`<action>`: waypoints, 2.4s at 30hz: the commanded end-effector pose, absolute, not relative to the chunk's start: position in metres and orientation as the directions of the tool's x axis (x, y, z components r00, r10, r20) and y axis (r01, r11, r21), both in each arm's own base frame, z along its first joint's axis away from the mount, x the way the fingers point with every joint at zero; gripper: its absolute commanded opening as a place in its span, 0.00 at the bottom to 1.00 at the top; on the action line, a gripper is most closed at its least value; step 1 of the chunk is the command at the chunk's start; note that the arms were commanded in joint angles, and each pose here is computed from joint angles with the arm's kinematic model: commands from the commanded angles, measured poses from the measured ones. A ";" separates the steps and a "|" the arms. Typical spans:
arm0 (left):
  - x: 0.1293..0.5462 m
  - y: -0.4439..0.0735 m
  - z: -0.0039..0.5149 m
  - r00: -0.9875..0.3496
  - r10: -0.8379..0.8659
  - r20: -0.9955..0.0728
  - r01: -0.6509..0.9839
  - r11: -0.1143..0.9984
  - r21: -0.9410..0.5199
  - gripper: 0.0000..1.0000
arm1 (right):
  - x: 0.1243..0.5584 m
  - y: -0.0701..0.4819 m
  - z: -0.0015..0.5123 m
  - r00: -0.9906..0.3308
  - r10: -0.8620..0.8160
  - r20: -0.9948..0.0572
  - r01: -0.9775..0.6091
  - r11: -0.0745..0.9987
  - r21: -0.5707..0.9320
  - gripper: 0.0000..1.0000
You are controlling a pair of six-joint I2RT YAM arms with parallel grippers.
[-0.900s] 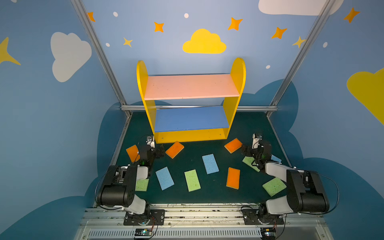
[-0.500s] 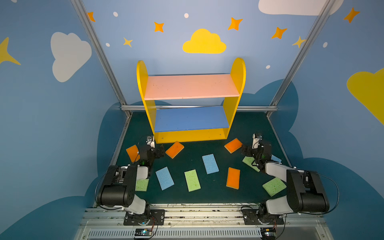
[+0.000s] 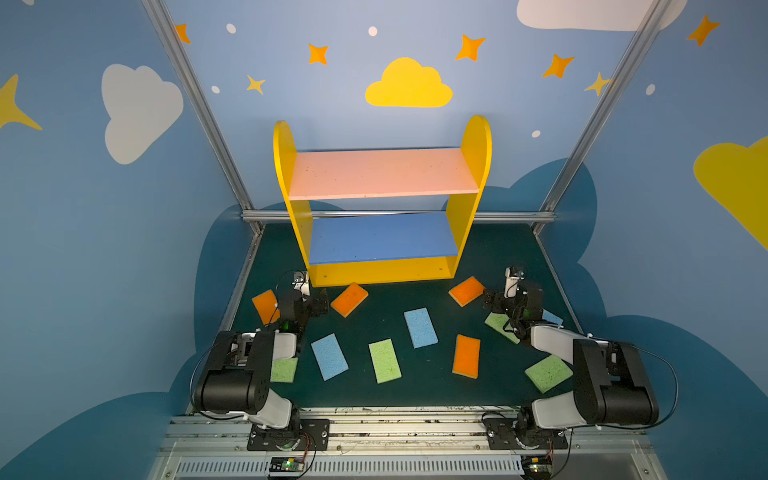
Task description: Place and organize the cleaning sponges onto the shelf
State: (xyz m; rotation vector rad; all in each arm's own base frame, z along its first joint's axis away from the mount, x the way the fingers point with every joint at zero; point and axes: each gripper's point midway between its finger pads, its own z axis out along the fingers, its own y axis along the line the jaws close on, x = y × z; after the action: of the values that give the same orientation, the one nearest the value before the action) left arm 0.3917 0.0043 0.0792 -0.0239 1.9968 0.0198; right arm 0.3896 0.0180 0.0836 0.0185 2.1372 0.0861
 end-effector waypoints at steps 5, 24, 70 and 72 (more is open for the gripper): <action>0.395 0.004 0.083 -0.411 -0.021 -0.911 -0.024 1.000 -0.012 1.00 | 0.393 0.018 0.085 -0.540 0.052 -0.840 -0.034 0.996 0.084 0.97; 0.395 0.016 0.090 -0.385 -0.039 -0.922 -0.121 0.993 0.009 1.00 | 0.391 0.014 0.092 -0.524 0.038 -0.851 0.004 0.999 0.042 0.97; 0.209 -0.185 0.120 -0.858 -0.166 -0.486 0.091 0.882 -0.462 0.70 | 0.227 0.185 0.162 -0.819 0.055 -0.571 -0.353 0.736 0.578 0.59; 0.205 -0.193 0.108 -0.881 -0.157 -0.446 0.089 0.871 -0.484 0.65 | 0.227 0.187 0.155 -0.832 0.050 -0.553 -0.344 0.736 0.583 0.60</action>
State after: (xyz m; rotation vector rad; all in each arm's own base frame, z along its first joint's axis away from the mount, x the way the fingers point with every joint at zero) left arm 0.2138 -0.1718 0.1171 -0.0596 2.5071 -0.5475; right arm 0.2290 0.1823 0.1638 -0.2209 2.3622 0.9233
